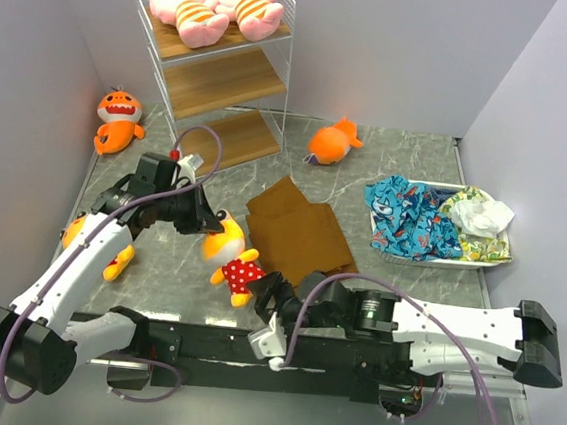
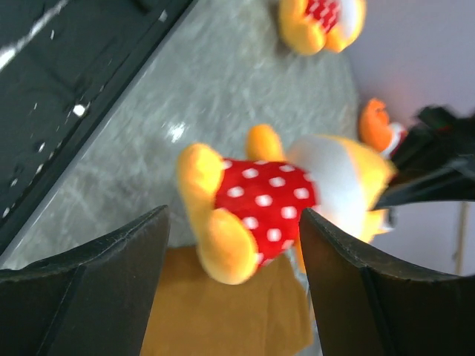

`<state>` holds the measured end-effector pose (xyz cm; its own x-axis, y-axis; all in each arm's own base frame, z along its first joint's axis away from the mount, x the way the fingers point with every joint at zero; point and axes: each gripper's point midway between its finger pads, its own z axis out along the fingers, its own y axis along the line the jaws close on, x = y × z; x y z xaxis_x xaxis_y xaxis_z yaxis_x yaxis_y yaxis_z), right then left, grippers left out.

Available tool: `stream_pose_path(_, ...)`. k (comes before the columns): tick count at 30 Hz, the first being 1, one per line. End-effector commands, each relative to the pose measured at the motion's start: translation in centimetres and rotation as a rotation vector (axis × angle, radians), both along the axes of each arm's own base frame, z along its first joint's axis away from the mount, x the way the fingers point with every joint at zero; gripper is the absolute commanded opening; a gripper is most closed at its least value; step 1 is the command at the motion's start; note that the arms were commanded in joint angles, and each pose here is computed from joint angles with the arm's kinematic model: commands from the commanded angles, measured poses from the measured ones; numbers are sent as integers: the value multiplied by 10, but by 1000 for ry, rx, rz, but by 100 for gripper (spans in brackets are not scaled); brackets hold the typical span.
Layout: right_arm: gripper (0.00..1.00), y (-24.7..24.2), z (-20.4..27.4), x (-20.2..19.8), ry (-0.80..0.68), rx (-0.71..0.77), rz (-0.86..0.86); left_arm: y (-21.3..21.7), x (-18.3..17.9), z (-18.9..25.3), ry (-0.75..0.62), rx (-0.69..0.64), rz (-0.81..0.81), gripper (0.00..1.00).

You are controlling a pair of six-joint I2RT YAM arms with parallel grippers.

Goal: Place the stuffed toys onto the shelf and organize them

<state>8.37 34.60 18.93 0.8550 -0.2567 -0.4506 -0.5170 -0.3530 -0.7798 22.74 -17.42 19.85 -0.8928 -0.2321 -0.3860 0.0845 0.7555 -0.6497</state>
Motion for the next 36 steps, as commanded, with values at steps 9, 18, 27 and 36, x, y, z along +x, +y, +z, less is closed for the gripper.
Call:
stream_pose_path(9, 74, 15, -6, 37, -229, -82, -148, -13, -6, 25, -15, -78, -87, 1)
stream_pose_path(18, 58, 30, -8, 51, -297, -47, -187, -21, -11, 22, 11, -141, -109, 1)
stream_pose_path(27, 0, 32, 23, 83, -297, 156, -256, -22, 9, 63, -84, -152, -53, 29)
stream_pose_path(36, 0, 16, 91, 129, -347, 273, -248, 18, 54, 138, -331, -67, 240, 85)
